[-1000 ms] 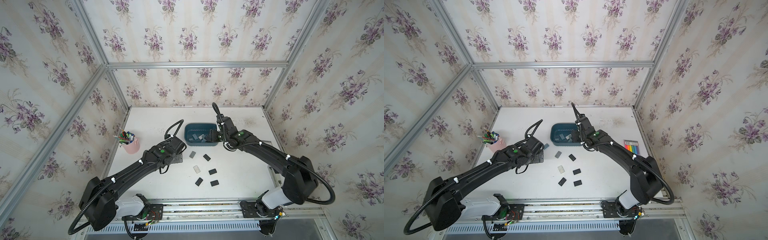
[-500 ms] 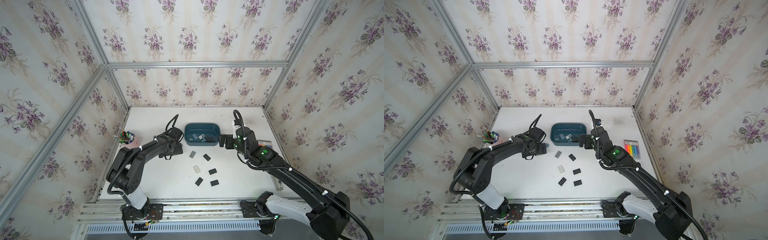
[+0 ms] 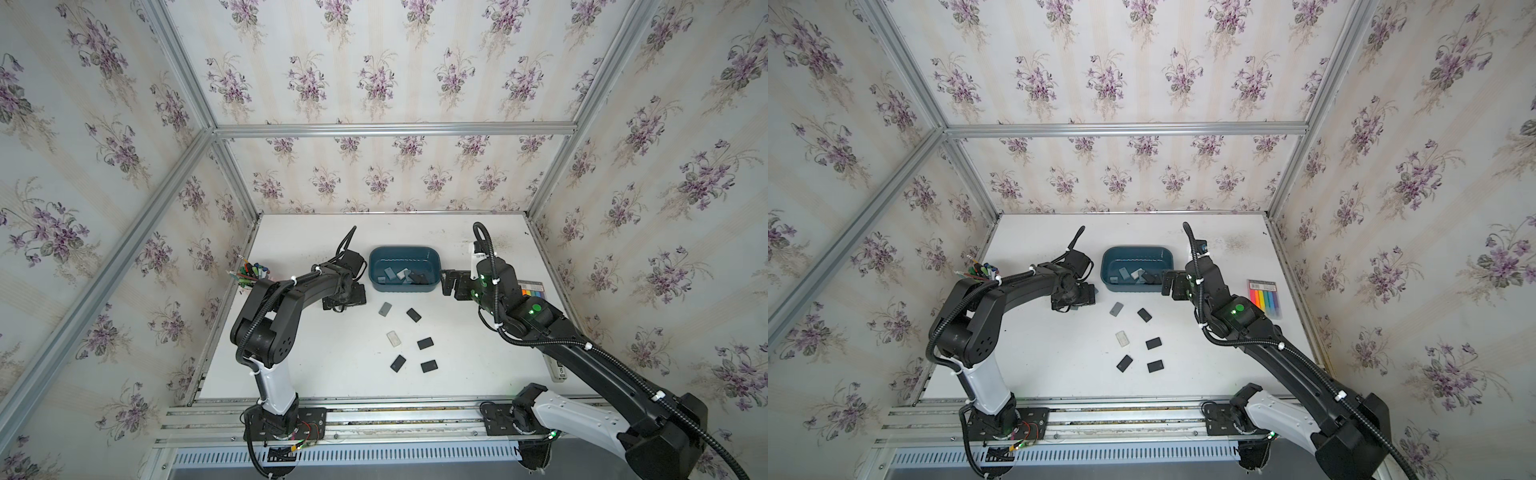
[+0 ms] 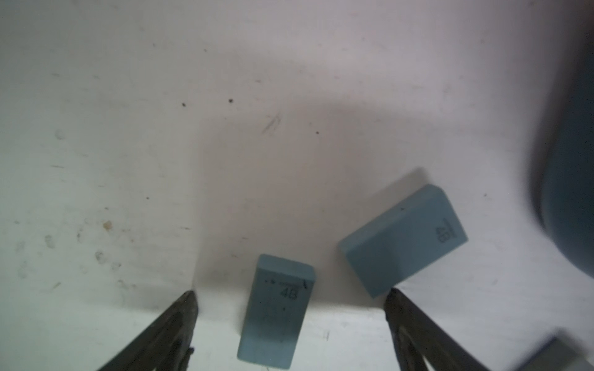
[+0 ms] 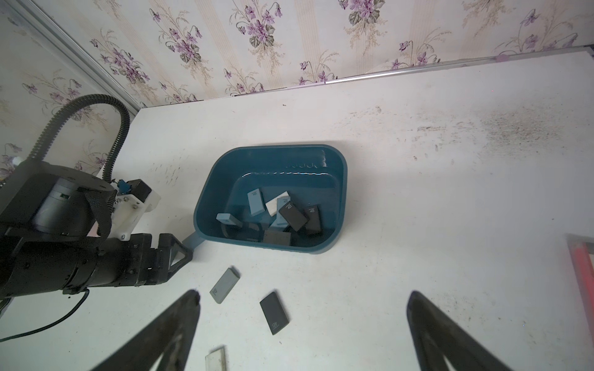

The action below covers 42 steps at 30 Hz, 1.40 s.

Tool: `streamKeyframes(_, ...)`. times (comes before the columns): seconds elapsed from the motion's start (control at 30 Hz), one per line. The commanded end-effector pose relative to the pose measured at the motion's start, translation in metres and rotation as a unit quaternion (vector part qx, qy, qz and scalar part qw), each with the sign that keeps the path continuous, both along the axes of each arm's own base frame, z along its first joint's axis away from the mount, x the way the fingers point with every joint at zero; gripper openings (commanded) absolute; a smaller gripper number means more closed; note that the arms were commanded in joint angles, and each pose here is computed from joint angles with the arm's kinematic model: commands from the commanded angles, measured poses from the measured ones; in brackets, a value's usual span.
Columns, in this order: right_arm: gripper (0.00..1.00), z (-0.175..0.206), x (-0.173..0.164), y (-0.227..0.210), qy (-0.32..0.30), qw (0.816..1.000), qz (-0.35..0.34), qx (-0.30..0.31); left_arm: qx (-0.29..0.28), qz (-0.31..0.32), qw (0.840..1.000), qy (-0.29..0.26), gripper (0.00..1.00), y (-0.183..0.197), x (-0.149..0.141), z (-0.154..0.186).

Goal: Put the eraser in the storage box
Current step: Pick up the eraser from the center of the board.

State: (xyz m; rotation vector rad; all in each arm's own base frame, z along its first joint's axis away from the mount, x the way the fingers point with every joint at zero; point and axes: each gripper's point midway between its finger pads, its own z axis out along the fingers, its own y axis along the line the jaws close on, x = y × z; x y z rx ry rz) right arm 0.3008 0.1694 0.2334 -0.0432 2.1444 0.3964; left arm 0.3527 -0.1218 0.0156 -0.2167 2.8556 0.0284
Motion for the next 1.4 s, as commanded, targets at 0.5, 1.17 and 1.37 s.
streamKeyframes(0.5,1.0,-0.004,0.001,0.0,0.007,1.0,-0.006,0.007,0.015,-0.007,0.999,0.033,0.48,0.005,-0.011,-0.012)
streamKeyframes(1.17,1.0,-0.004,0.001,0.003,0.008,1.0,-0.002,0.009,0.041,-0.001,0.998,0.048,0.31,0.012,-0.029,-0.013)
streamKeyframes(1.37,1.0,-0.003,0.001,0.003,0.008,1.0,-0.001,0.008,0.042,0.005,0.998,0.048,0.2,0.013,-0.032,-0.01)
